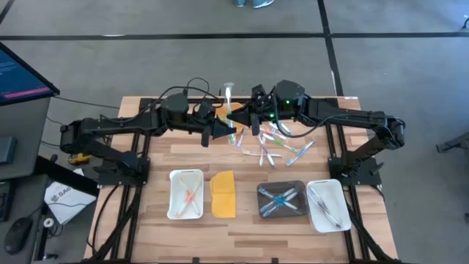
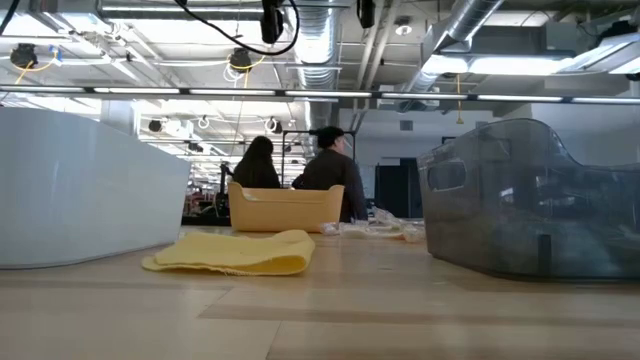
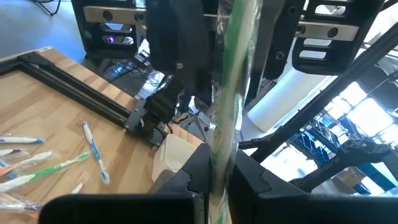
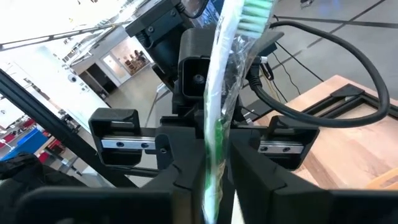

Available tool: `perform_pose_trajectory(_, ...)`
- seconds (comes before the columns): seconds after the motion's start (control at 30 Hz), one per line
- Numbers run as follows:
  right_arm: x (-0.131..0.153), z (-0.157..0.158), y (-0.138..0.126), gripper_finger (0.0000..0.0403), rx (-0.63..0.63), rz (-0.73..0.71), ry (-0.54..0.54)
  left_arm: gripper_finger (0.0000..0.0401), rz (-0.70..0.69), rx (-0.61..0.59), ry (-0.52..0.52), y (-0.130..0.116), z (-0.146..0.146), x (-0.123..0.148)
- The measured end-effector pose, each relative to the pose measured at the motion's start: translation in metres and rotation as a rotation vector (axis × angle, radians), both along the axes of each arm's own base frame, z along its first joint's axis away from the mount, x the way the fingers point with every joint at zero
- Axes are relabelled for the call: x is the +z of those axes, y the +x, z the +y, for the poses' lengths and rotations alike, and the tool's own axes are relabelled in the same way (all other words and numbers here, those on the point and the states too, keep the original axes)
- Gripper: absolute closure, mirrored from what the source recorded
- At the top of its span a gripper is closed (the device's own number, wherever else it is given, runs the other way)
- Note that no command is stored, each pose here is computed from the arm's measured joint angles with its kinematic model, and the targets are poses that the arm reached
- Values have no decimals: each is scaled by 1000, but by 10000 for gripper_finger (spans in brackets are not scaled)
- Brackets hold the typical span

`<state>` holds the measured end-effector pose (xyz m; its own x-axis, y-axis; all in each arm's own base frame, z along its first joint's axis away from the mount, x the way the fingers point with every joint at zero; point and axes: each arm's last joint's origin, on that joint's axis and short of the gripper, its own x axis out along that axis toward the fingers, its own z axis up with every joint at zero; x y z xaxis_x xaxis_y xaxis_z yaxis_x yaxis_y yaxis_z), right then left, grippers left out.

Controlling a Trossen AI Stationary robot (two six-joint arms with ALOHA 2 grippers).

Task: Pick & Place Toothbrushes
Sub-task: Put the green toothbrush into the yellow bin

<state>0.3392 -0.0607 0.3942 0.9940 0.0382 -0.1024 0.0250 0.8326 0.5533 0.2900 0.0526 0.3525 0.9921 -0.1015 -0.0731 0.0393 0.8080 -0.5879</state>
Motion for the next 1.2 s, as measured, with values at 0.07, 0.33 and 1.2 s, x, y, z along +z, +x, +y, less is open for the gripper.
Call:
perform_pose_trajectory(0.07,0,0,0,368,1,-1,-3,383,1,-3,-1,0,0,0)
perform_pose_trajectory(0.33,-1,0,0,389,-1,6,-18,369,6,-12,-5,0,-2,0)
perform_pose_trajectory(1.2,-4,-13,-3,396,-67,47,-39,188,123,43,0,-25,13,1)
